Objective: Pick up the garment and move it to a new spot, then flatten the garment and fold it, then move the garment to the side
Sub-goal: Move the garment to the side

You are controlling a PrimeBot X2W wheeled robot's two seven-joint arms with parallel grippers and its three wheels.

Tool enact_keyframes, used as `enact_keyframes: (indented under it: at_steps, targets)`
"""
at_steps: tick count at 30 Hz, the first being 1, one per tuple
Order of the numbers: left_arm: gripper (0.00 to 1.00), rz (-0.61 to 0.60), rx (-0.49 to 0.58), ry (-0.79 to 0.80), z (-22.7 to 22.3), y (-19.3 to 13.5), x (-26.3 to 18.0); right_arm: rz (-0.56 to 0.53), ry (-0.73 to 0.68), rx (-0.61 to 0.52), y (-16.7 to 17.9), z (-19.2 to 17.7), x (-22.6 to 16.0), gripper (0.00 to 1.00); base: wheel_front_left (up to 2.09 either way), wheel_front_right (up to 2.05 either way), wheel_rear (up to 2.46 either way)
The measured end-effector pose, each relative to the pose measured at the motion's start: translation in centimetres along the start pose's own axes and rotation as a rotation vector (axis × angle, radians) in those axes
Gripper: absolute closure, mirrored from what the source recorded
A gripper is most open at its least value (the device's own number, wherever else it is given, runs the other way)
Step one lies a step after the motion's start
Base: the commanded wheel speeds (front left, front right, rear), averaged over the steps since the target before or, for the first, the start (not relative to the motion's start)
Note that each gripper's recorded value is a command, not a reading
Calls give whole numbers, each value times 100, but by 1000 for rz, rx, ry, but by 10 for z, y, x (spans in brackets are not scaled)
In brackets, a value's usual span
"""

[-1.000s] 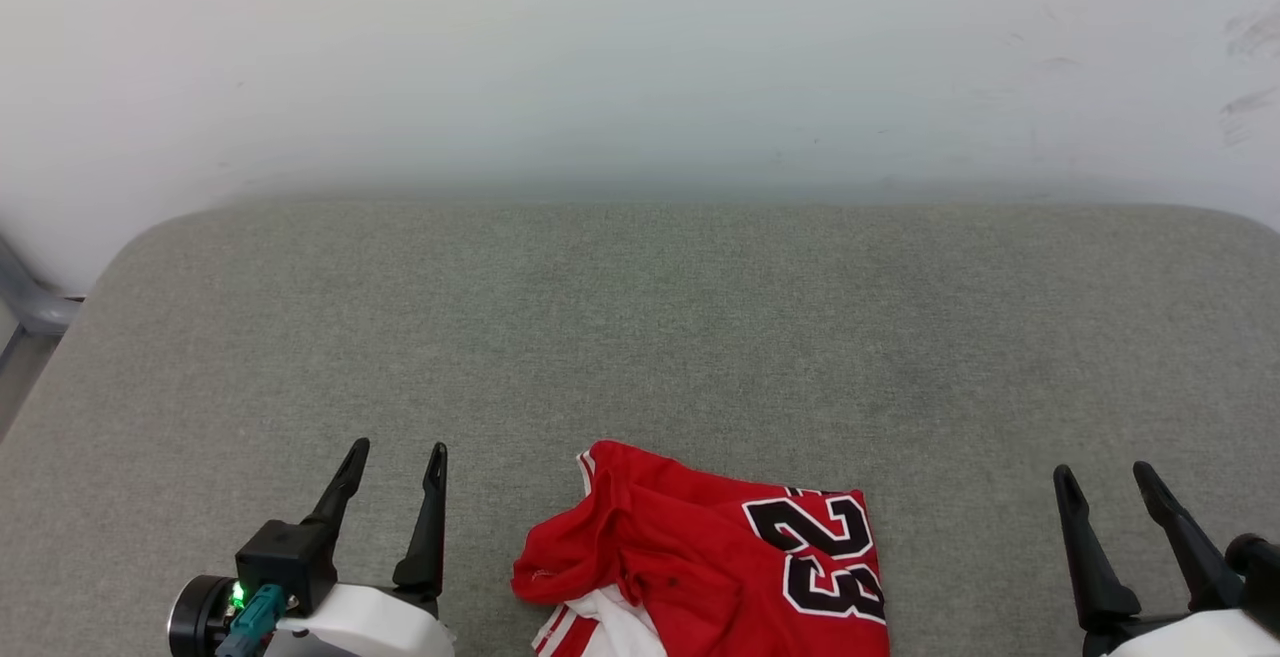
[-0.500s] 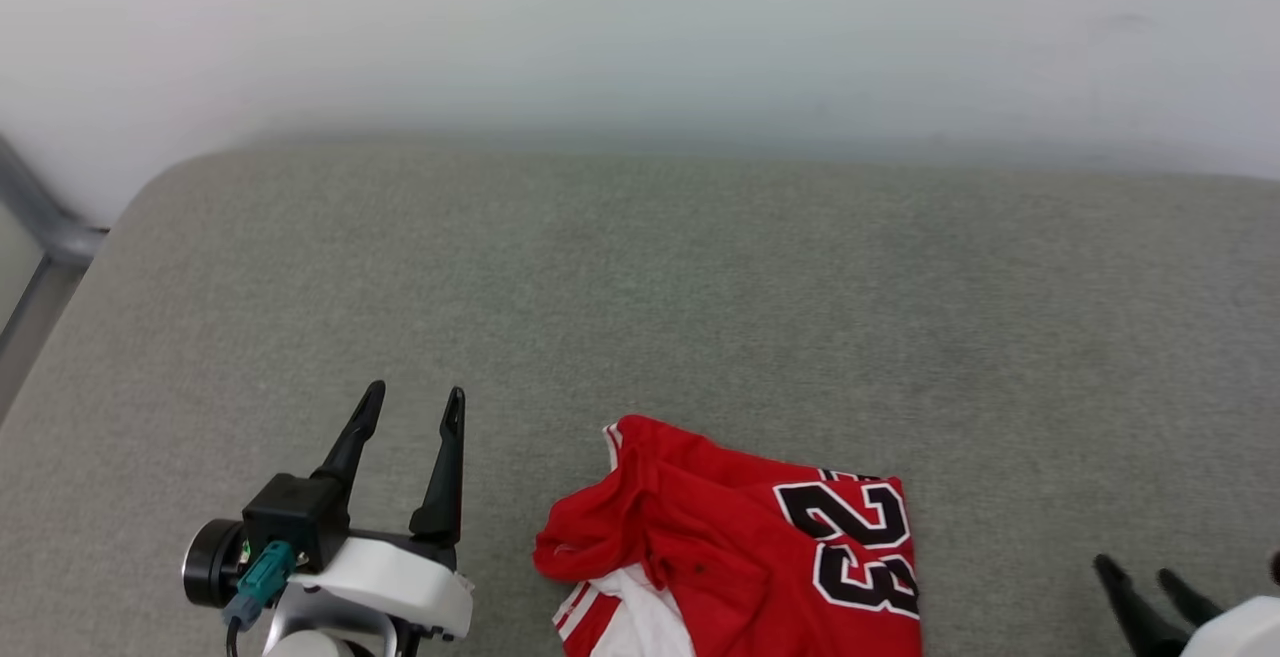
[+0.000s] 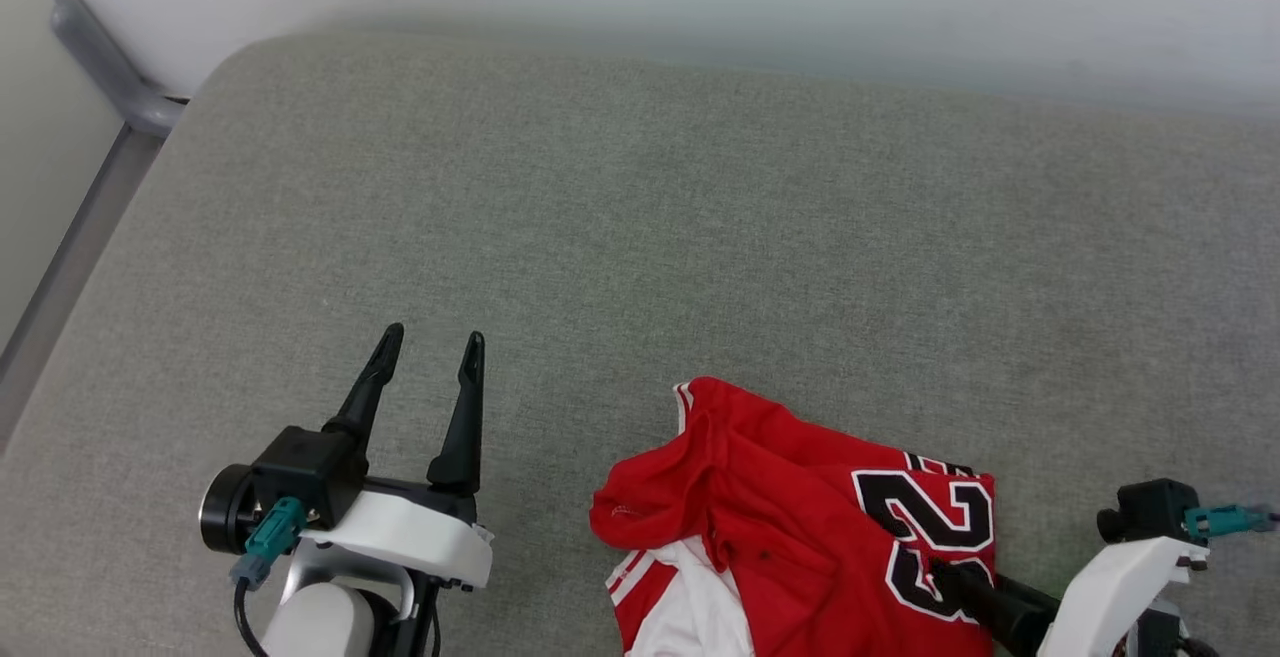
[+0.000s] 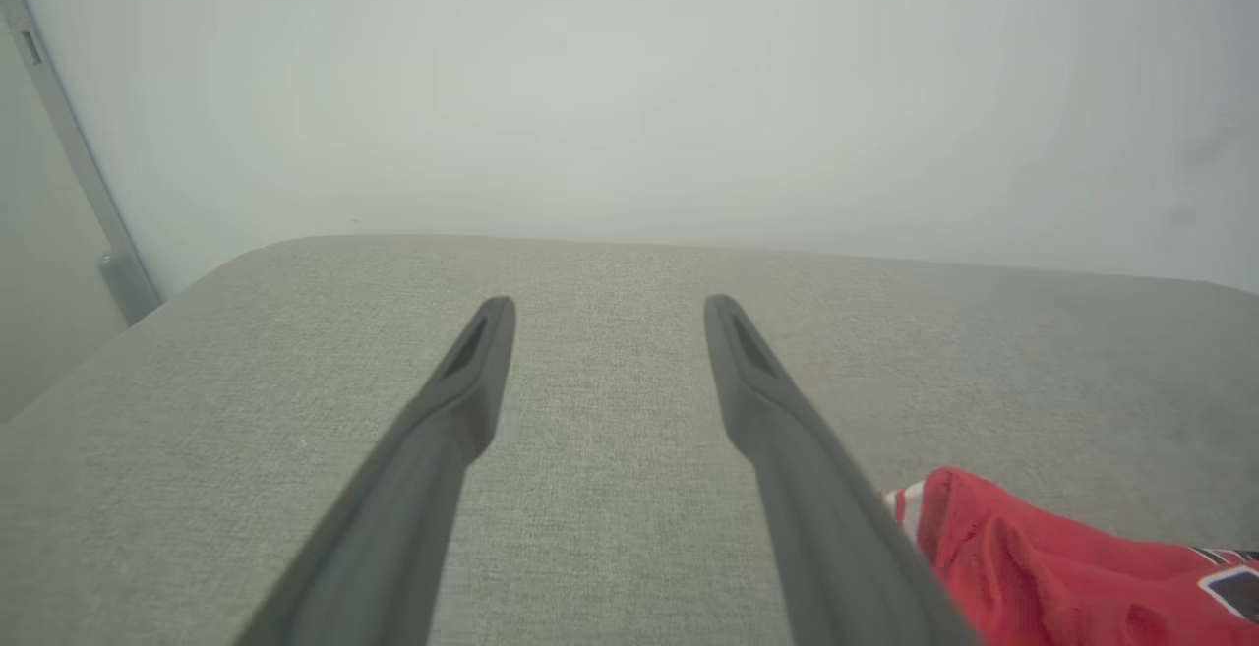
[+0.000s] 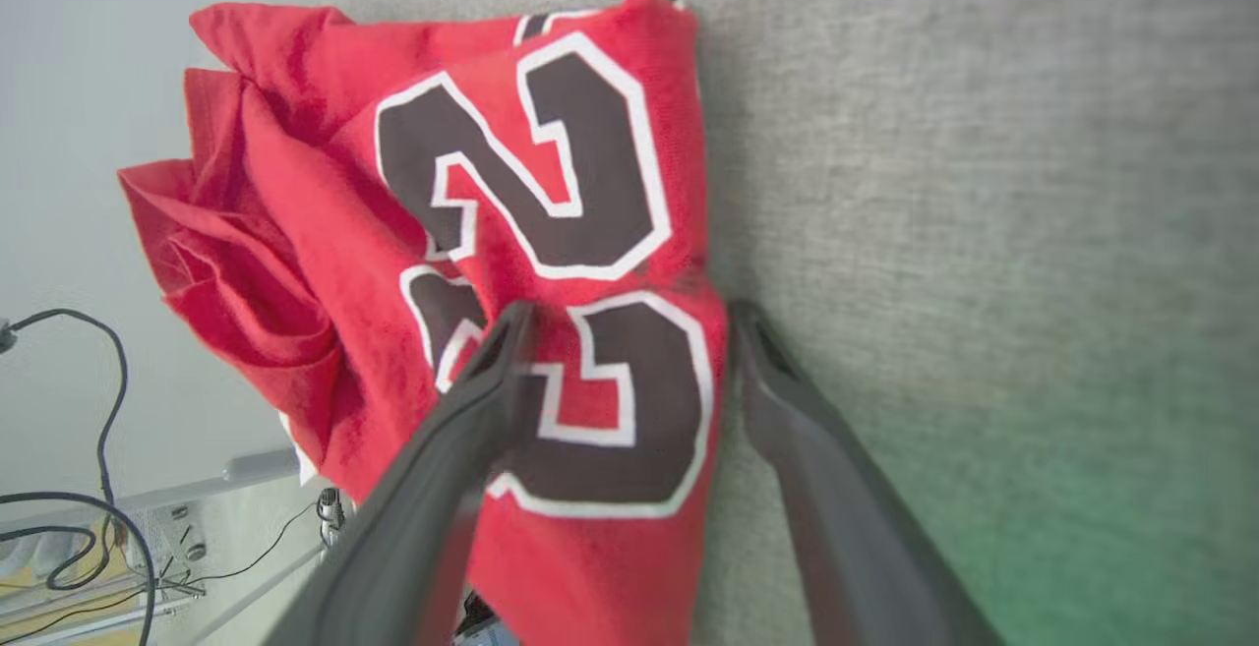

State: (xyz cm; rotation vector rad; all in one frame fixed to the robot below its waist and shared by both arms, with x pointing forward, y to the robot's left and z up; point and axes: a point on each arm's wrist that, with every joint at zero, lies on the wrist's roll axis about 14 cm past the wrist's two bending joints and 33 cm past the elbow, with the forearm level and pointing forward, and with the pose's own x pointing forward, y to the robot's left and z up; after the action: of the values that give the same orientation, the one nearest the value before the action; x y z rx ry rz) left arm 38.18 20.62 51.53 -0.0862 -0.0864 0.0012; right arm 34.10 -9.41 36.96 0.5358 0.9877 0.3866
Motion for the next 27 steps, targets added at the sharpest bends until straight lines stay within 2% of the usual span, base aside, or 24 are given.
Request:
enact_keyframes:
  at_steps: [5, 6, 7, 11, 16, 21, 27]
  targets:
    - [0, 14, 6, 10, -4, 5, 1, 17, 92, 24, 2, -14, 15, 0, 0, 0, 0]
    - [0, 15, 5, 11, -5, 5, 1, 18, 99, 24, 2, -15, 16, 62, 0, 0, 0]
    - [0, 16, 4, 12, -5, 6, 1, 22, 103, 19, 4, -15, 17, 100, 0, 0, 0]
    - [0, 17, 9, 7, -3, 6, 0, 38, 101, -3, 12, -14, 18, 100, 0, 0, 0]
    - [0, 4, 22, -7, 1, 3, -3, 35, 29, -102, 22, 3, 6, 100, 0, 0, 0]
    - [0, -40, 15, -6, 0, -10, -6, -49, -85, -217, 9, 32, -21, 100, 0, 0, 0]
    - [0, -135, 6, -12, -1, -40, 4, -193, -222, -292, -20, 63, -68, 100, 0, 0, 0]
